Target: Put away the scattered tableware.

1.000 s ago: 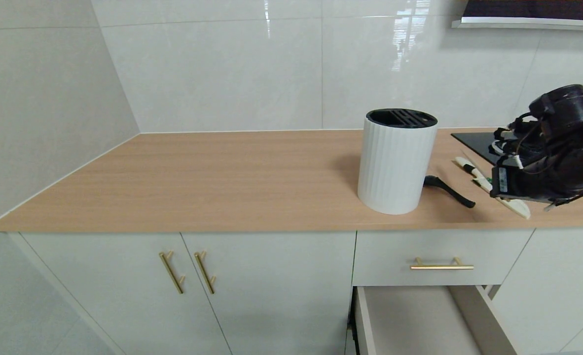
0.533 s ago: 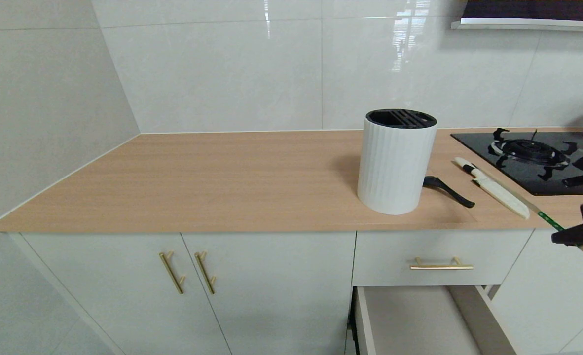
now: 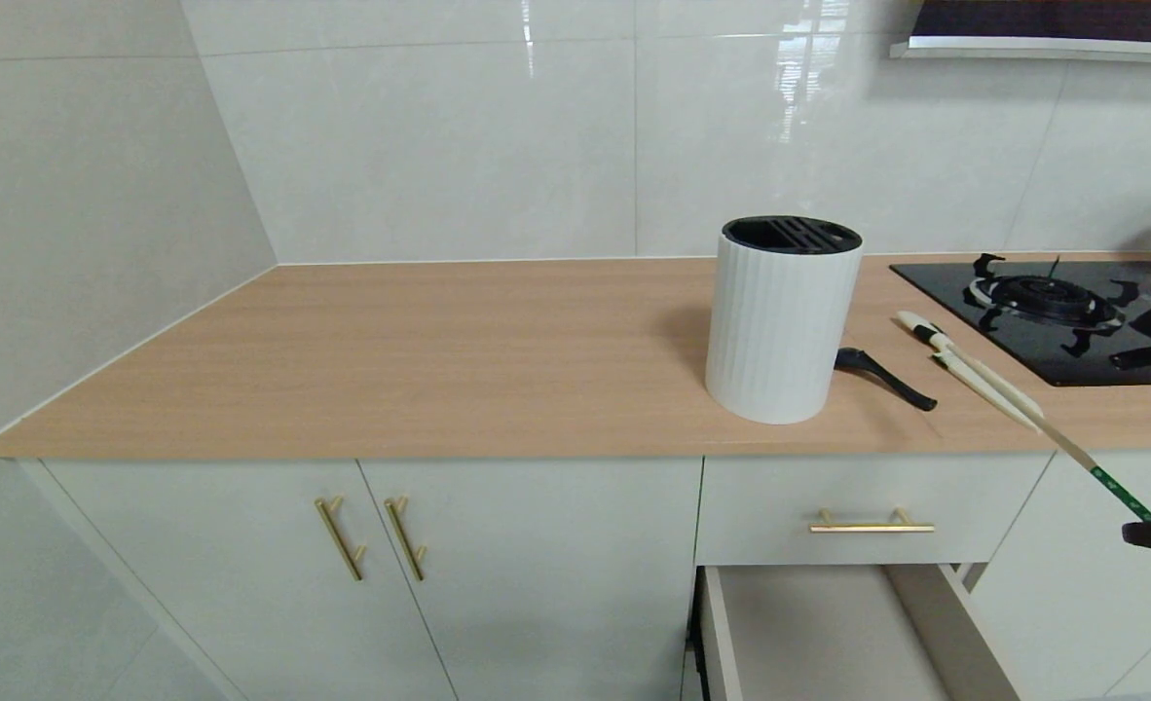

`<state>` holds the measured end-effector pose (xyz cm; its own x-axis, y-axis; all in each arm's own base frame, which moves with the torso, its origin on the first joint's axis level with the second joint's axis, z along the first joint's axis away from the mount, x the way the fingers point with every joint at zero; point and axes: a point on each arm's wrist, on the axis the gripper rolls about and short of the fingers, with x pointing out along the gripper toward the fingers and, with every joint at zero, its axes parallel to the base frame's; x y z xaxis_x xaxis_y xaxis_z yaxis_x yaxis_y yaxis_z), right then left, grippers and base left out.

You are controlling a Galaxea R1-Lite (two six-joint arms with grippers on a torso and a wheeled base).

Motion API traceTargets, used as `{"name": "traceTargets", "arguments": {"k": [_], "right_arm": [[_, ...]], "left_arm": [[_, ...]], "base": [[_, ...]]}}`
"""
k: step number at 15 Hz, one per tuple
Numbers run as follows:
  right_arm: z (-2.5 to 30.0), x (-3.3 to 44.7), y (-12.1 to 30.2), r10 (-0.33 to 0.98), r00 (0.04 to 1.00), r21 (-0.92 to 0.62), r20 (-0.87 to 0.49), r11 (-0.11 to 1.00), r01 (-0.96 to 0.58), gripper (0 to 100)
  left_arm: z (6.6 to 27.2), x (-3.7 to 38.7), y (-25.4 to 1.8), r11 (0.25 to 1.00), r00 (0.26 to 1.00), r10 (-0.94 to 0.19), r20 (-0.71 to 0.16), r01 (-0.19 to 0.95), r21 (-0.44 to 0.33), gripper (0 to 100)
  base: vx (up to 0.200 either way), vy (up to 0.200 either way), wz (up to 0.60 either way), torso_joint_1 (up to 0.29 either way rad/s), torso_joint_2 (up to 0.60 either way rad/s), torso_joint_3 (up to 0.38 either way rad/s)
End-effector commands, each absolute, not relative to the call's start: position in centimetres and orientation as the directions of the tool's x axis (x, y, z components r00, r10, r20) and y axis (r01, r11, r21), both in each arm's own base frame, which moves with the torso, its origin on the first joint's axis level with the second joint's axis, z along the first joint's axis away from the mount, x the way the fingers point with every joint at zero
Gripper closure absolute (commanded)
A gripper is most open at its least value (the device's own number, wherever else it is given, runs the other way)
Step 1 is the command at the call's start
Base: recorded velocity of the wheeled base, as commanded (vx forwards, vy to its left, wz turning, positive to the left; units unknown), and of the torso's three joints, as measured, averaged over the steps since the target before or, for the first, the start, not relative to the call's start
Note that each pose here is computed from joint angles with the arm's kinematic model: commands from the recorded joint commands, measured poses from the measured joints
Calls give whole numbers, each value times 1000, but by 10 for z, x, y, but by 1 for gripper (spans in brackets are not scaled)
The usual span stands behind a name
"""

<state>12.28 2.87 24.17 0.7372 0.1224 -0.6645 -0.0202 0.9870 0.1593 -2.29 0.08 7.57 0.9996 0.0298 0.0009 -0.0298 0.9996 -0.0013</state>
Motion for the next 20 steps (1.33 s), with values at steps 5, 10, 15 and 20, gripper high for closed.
{"name": "traceTargets", "arguments": {"k": [5, 10, 15, 20], "right_arm": [[231, 117, 31, 140, 730, 127, -669, 989, -73, 100], [219, 121, 35, 154, 732, 118, -663, 988, -102, 100], [204, 129, 38, 139, 715, 82, -685, 990, -114, 100], [222, 107, 33, 182, 818, 82, -545, 983, -164, 100]], "left_arm": [[76, -23, 1, 1000, 1000, 31, 0, -31, -2, 0], [76, -23, 1, 1000, 1000, 31, 0, -31, -3, 0], [76, -23, 1, 1000, 1000, 31, 0, -31, -2, 0], [76, -23, 1, 1000, 1000, 31, -2, -31, -1, 0]], "base": [[0, 0, 0, -115, 281, 163], [0, 0, 0, -185, 476, 281], [0, 0, 0, -166, 465, 294], [0, 0, 0, -115, 402, 283]]}}
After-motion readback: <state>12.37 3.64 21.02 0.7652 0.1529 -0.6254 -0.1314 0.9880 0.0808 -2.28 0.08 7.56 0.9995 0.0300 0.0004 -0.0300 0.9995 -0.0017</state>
